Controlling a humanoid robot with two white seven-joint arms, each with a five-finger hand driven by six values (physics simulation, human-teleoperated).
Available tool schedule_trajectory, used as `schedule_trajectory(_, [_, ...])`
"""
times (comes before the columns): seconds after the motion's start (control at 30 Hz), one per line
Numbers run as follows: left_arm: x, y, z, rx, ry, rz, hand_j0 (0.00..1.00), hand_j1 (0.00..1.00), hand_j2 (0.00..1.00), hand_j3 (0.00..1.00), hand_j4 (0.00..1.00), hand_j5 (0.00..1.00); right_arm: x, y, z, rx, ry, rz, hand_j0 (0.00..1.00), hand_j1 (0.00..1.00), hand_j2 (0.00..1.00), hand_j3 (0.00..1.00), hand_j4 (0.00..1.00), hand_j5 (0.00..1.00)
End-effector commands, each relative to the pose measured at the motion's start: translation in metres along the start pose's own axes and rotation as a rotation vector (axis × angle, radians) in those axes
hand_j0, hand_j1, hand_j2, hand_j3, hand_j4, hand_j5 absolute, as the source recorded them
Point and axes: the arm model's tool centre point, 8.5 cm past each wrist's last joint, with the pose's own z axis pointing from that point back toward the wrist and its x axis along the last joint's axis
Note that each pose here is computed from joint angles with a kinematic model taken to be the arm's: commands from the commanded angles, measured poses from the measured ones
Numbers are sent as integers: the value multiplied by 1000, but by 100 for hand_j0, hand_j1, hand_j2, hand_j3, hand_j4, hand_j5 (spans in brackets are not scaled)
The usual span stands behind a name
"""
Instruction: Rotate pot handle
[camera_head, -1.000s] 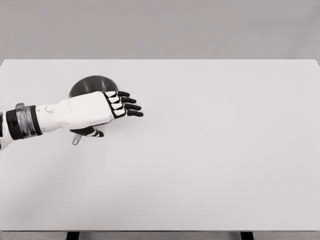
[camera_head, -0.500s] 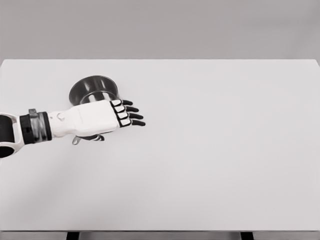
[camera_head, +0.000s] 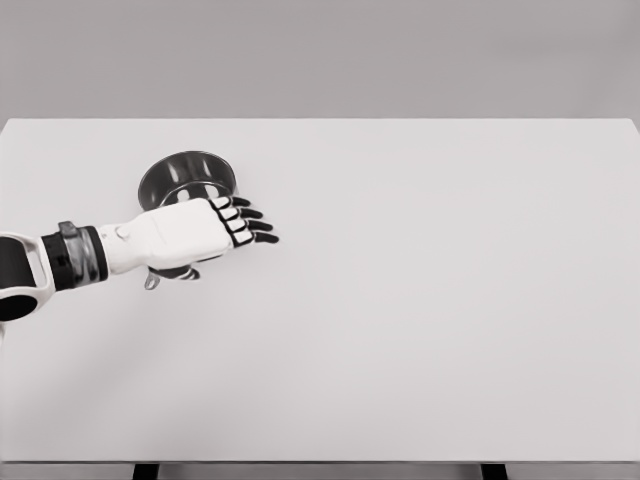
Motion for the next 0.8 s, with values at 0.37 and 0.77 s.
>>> schedule_trajectory(0.37, [-8,-4,7,-38,52,-22,100,100,100,100,100,100,0,0,0,0,0,0,100,100,100,100,100,100])
schedule_trajectory(0.77, [-15,-12,15,-74,107,-15,100,100,100,100,100,100,0,0,0,0,0,0,100,100,100,100,100,100])
